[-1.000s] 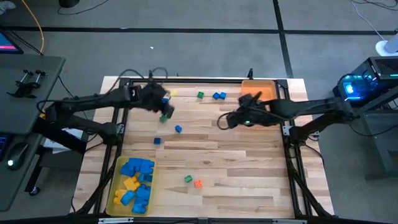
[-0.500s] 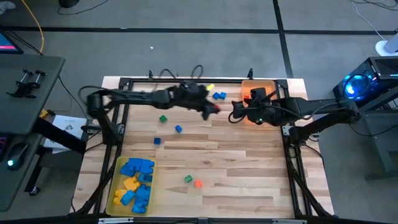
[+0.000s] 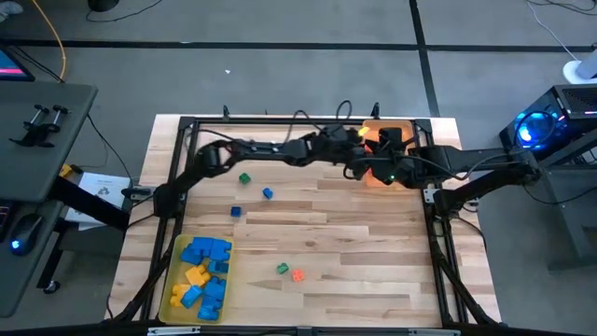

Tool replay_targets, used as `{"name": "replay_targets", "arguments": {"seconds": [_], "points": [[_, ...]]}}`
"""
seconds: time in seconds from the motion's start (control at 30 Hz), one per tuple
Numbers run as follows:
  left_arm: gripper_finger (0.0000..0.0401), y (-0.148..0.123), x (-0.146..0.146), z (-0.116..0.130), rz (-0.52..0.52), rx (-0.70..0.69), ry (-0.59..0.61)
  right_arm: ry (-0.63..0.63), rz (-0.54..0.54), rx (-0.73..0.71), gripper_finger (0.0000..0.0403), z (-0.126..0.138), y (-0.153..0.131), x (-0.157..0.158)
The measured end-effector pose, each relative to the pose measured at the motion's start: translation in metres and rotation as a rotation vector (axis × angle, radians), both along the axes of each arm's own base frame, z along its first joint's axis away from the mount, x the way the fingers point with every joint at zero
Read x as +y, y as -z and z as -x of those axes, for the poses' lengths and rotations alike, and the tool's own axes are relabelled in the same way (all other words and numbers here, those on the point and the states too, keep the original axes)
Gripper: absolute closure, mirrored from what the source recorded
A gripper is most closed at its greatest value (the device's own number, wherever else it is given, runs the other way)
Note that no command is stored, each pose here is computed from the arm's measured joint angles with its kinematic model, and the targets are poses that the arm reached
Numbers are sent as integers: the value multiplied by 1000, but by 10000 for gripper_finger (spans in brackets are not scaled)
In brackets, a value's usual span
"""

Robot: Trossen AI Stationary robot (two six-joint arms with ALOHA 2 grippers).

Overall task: Sort blocks by size
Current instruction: Put the small red game piece into the orange bin, then adjust the orange bin

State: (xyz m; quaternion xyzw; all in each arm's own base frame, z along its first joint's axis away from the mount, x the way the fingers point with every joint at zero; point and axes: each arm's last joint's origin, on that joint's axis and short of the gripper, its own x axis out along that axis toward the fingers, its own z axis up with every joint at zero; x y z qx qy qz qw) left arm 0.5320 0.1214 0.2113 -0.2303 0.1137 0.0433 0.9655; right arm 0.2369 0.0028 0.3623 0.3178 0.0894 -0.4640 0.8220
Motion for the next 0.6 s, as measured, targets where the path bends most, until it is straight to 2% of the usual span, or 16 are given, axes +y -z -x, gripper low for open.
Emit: {"name": "replay_targets", "arguments": {"seconds": [0.1, 0.33, 0.43, 0.5, 0.6], "points": [[285, 13, 5, -18, -19, -13, -9, 4, 4, 0, 96, 0, 0, 0], [159, 26, 9, -29, -135, 34, -65, 2, 7, 4, 96, 0, 0, 0], [116, 25, 12, -26, -124, 78, -89, -1, 26, 20, 96, 0, 0, 0], [100, 17, 16, -19, -93, 129, -54, 24, 39, 16, 96, 1, 0, -1], [95, -10, 34, 4, -64, 243, 17, 162, -37, -69, 96, 13, 0, -10]]}}
